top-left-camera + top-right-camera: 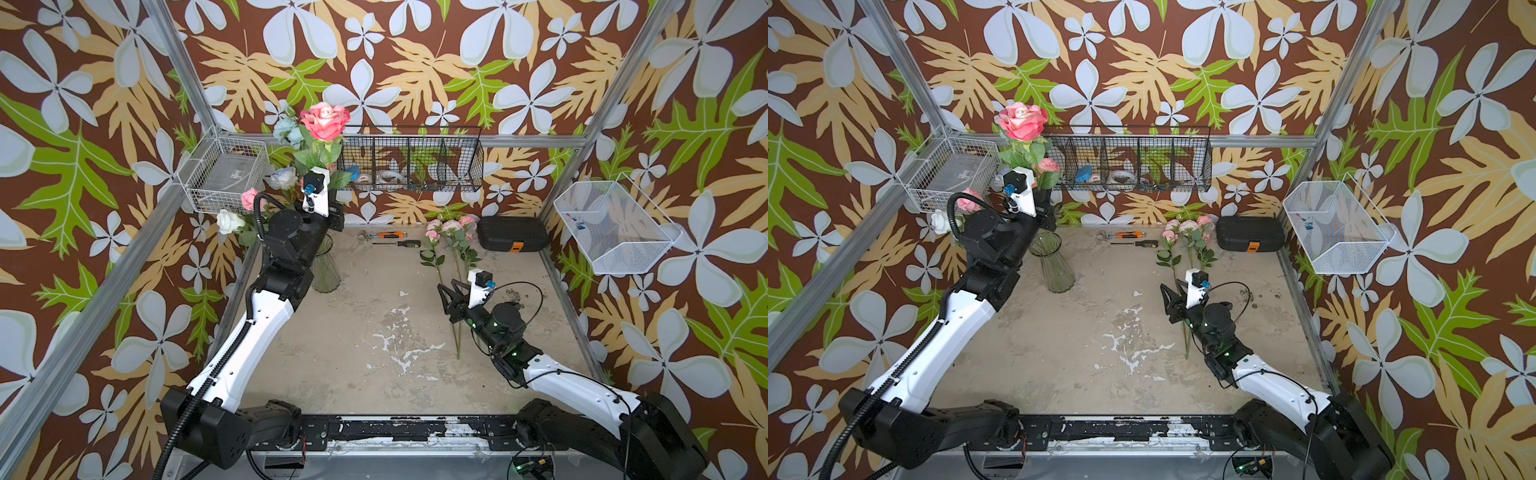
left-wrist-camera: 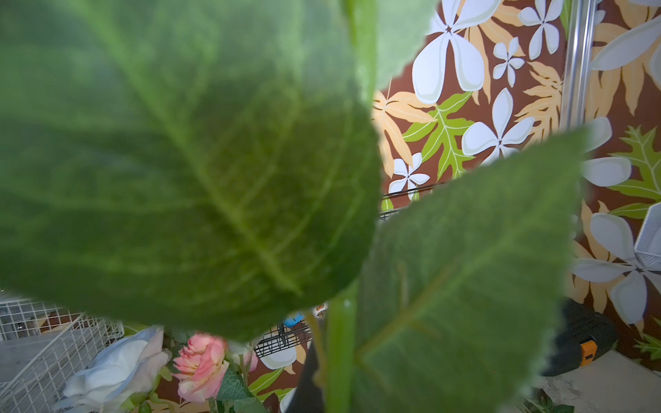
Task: Pick out pink flowers from the vase
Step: Place the flower at the center of the board.
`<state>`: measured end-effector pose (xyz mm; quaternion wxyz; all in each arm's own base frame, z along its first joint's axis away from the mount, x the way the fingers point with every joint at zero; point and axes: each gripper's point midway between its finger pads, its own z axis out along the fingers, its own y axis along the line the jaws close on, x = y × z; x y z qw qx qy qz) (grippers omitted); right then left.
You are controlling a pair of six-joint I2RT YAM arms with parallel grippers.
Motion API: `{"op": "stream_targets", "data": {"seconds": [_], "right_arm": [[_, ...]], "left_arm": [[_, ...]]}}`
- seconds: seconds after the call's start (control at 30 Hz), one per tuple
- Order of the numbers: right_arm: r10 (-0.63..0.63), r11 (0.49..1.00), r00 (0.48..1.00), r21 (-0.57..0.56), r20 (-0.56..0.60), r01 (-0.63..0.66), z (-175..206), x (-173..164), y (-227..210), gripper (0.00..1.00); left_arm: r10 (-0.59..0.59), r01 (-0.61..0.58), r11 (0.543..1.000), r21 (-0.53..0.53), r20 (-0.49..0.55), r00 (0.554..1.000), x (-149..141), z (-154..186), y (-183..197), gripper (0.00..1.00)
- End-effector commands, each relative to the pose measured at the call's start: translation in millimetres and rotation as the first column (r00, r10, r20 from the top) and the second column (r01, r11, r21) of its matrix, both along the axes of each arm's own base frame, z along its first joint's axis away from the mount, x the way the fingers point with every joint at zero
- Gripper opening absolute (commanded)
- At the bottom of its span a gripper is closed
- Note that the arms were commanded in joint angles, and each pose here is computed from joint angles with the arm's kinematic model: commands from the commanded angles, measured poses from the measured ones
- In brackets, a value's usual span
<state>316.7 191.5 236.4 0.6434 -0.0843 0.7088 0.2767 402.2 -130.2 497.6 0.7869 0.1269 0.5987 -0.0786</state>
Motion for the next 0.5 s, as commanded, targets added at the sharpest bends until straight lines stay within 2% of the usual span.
{"op": "stream_targets", "data": {"seconds": [0.0, 0.27, 0.37, 0.47], "right_arm": [[0.012, 1.0, 0.999, 0.017, 0.038, -0.013, 13, -1, 2, 0.52], [0.019, 1.0, 0.999, 0.021, 0.045, -0.02, 19, -1, 4, 0.52], [0.028, 0.999, 0.998, 0.026, 0.056, -0.03, 30, -3, 4, 0.52], [0.064, 0.997, 0.994, 0.031, 0.088, -0.067, 51, -10, 7, 0.55]], "left_arm": [[-0.089, 0.09, 0.995, -0.038, 0.039, 0.995, -17, 23, -9, 0.0], [-0.198, 0.206, 0.976, -0.07, 0.102, 0.975, -52, 63, -15, 0.0], [-0.281, 0.289, 0.952, -0.098, 0.087, 0.956, -61, 59, -25, 0.0], [-0.397, 0.399, 0.905, -0.149, 0.047, 0.917, -66, 35, -40, 0.0]]}}
